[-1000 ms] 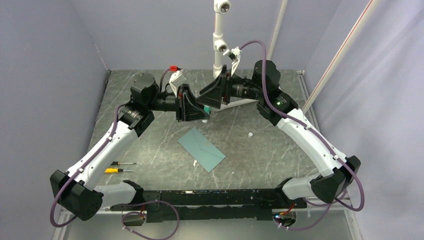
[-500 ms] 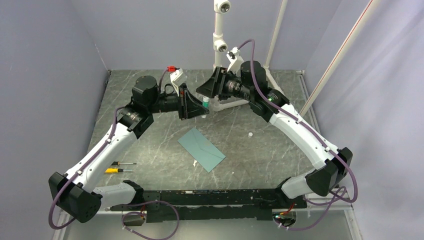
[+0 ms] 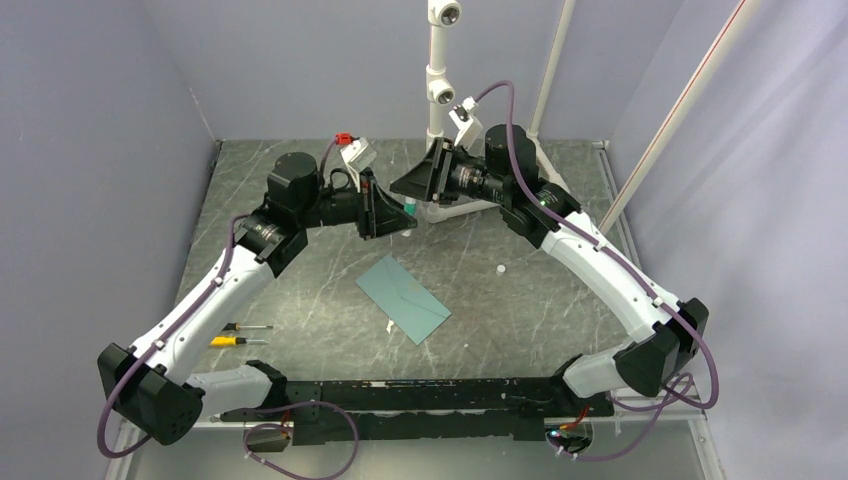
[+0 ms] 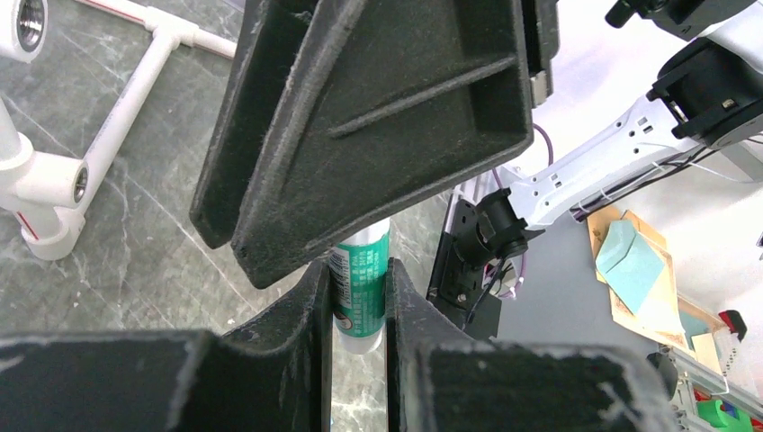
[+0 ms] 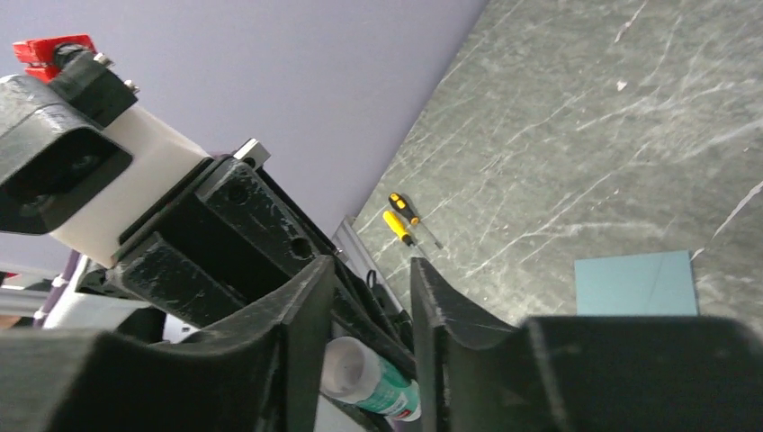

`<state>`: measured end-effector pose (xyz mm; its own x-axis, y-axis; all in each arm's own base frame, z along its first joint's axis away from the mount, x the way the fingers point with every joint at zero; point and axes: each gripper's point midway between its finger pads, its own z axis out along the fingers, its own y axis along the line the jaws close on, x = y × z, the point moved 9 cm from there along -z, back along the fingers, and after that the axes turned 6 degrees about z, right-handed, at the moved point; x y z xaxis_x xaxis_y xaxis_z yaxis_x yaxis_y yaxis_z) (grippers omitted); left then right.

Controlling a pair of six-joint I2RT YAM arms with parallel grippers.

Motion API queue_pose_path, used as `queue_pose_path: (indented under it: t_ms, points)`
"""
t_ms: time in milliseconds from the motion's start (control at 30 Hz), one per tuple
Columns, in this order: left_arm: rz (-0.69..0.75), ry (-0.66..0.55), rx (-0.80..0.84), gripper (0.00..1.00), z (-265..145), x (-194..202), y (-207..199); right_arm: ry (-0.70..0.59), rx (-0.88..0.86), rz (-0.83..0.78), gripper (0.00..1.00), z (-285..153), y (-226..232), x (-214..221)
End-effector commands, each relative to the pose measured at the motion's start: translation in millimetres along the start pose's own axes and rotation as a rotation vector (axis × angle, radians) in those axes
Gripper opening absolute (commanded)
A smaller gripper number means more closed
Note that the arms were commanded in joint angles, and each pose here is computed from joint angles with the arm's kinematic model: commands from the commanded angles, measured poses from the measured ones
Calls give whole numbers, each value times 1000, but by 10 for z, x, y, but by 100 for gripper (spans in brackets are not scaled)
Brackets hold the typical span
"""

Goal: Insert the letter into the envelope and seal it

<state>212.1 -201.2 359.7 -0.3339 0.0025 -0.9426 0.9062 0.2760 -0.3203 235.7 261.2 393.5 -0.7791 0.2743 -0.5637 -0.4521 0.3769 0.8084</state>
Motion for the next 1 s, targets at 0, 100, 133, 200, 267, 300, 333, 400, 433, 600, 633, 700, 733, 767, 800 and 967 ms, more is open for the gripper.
queue_pose_path:
  t_ms: [0, 100, 133, 200, 267, 300, 333, 400, 433, 600, 633, 700, 733, 767, 800, 967]
  points:
    - [29, -58, -20, 2, -7, -194, -33, 24, -38, -16, 34, -27, 55, 0]
    - [17, -63, -23, 2, -12, -192, -41, 39, -45, -24, 33, -25, 78, -10]
    - [13, -63, -26, 2, -14, -197, -43, 49, -47, -27, 37, -21, 86, -14]
    - [8, -59, -27, 2, -15, -203, -46, 56, -48, -32, 45, -28, 96, -15]
    - [6, -54, -30, 2, -14, -204, -43, 48, -53, -33, 50, -44, 102, -18]
    - [7, -53, -30, 2, -13, -206, -40, 46, -57, -33, 51, -51, 104, -17]
    - [4, -50, -33, 3, -11, -200, -36, 47, -60, -32, 51, -52, 101, -18]
    - [-1, -48, -37, 2, -5, -195, -27, 52, -65, -26, 49, -49, 96, -14]
    - [-4, -46, -36, 2, -2, -193, -26, 51, -65, -25, 45, -52, 91, -15]
    - [-2, -48, -19, 2, 6, -209, -35, 46, -60, -28, 14, -69, 63, -24]
    - [1, -47, -11, 2, 7, -211, -40, 43, -66, -39, 5, -80, 64, -31]
    - [10, -41, 26, 2, 9, -215, -65, 33, -87, -78, 0, -110, 73, -50]
    - [18, -37, 55, 2, 5, -222, -89, 33, -114, -116, 0, -134, 88, -57]
    - [25, -29, 92, 2, 2, -219, -114, 32, -152, -166, 0, -162, 106, -67]
    - [35, -17, 154, 2, -7, -217, -160, 34, -199, -225, 0, -196, 114, -80]
    - [86, 18, 440, 3, -72, -247, -357, 148, -598, -539, 0, -401, 183, 95]
